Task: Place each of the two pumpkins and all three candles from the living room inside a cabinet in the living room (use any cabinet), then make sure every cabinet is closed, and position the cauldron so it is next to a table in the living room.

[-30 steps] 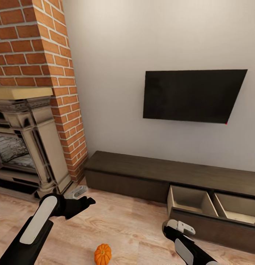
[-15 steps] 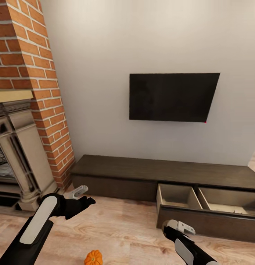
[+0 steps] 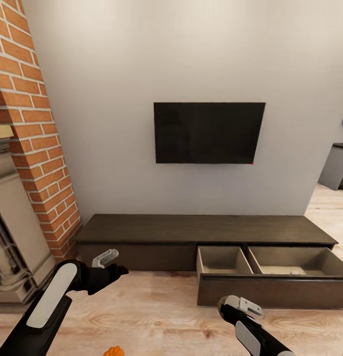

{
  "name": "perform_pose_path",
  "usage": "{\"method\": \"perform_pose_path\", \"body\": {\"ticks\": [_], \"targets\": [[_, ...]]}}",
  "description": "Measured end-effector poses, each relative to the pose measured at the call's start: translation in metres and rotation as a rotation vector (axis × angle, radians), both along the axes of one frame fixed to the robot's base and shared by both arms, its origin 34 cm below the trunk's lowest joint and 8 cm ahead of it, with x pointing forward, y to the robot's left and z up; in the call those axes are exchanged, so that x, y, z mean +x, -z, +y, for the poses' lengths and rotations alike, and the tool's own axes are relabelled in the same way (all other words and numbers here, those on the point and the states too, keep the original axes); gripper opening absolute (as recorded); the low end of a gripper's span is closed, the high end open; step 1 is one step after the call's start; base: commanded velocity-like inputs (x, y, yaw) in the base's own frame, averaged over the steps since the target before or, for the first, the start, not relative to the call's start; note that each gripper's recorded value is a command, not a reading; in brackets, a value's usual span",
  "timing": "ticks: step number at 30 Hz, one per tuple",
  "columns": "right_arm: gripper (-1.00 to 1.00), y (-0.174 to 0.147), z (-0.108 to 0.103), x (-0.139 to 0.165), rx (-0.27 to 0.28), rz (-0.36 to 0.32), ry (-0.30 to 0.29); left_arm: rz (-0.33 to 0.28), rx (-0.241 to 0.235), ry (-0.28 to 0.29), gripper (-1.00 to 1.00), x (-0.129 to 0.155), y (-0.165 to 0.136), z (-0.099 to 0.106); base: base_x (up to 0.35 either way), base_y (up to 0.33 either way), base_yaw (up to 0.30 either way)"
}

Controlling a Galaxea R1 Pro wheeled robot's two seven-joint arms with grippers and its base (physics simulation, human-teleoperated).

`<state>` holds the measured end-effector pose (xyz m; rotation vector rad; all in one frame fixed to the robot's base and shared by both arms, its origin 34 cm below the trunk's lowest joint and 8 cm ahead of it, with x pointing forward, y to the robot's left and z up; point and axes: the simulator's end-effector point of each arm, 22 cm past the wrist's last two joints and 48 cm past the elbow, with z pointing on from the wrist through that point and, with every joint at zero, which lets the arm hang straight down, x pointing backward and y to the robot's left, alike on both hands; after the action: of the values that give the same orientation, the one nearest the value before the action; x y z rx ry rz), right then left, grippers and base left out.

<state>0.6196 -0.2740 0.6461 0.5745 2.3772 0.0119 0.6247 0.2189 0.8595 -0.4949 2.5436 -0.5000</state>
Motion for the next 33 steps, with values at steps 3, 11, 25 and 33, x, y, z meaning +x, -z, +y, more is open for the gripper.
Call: {"method": "perform_pose_path", "body": {"ticks": [3, 11, 25, 33], "targets": [[-1.00, -0.002, 0.000, 0.001, 0.002, -0.003, 0.002, -0.003, 0.000, 0.000, 1.00, 0.000, -0.001, 0.000, 0.000, 0.000, -0.243], [-1.00, -0.005, 0.000, 0.003, 0.005, -0.012, 0.005, -0.009, 0.001, 0.000, 1.00, 0.000, -0.005, 0.000, 0.000, 0.000, -0.248], [-1.00, -0.004, -0.005, 0.003, 0.003, -0.019, 0.021, -0.005, 0.001, 0.001, 1.00, 0.000, -0.003, 0.001, 0.000, 0.000, -0.030], [-1.00, 0.002, -0.005, 0.000, 0.003, -0.006, 0.021, 0.006, 0.001, 0.001, 1.00, 0.000, 0.003, 0.000, 0.000, 0.000, -0.008]]}}
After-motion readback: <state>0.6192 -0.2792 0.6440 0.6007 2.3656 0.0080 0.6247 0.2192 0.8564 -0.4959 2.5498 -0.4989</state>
